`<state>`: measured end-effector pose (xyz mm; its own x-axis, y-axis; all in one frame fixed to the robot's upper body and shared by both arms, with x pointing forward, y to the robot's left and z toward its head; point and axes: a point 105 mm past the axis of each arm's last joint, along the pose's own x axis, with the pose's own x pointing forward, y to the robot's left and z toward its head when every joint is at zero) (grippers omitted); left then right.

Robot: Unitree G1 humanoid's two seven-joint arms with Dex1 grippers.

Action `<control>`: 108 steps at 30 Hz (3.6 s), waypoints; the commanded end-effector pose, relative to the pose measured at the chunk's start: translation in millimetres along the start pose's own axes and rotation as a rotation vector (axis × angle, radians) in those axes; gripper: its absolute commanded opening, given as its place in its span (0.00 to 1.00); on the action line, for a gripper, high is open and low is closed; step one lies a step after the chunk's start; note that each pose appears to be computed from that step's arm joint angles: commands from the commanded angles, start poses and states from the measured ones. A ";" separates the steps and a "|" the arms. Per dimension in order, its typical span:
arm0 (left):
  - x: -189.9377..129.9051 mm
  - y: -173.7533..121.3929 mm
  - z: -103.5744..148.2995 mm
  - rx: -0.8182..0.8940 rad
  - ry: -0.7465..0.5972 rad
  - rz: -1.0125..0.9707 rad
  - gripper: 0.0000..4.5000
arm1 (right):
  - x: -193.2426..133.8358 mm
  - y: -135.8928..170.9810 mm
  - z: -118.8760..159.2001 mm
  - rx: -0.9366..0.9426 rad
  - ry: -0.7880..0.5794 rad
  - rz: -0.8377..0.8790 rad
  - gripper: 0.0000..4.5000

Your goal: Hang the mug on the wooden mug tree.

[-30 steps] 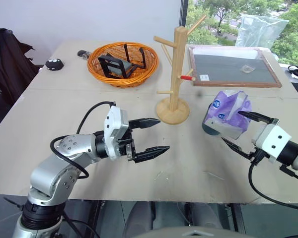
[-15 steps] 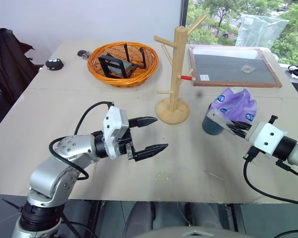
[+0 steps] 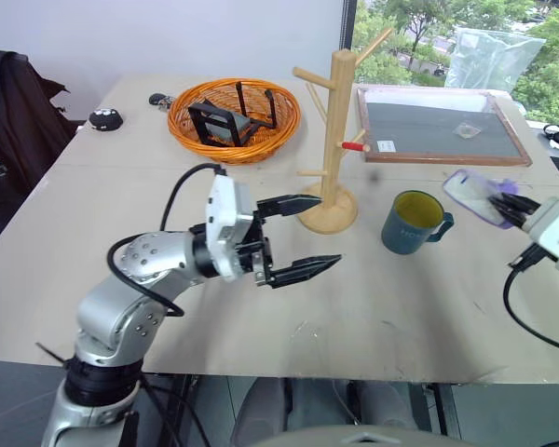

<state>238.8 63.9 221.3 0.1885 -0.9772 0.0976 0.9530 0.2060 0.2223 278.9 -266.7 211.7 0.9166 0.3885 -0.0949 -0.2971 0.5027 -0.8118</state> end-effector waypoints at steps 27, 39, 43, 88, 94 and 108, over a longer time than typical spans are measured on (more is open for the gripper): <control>-0.5 15.8 -34.1 0.078 0.232 0.171 1.00 | 29.1 60.6 -19.7 0.633 -0.019 0.078 0.65; 0.8 13.8 -32.8 0.086 0.224 0.188 1.00 | 52.0 98.3 -42.3 0.861 0.081 -0.109 0.65; 3.3 13.7 -30.5 0.091 0.223 0.182 1.00 | 61.9 96.7 -46.1 0.879 0.088 -0.187 0.65; -66.5 17.4 20.8 0.037 -0.083 0.355 1.00 | 80.6 26.7 139.2 0.518 -0.047 0.401 0.01; -76.1 9.6 18.5 0.044 -0.072 0.337 1.00 | 90.1 27.3 139.3 0.526 -0.014 0.414 0.01; -76.1 7.8 11.4 0.047 -0.053 0.342 1.00 | 111.2 30.0 161.5 0.534 -0.050 0.377 0.13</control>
<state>235.6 144.9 219.8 0.5068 -0.8354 0.2127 0.8247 0.5417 0.1627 327.7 -83.6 253.8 0.6855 0.6477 -0.3323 -0.7276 0.6244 -0.2840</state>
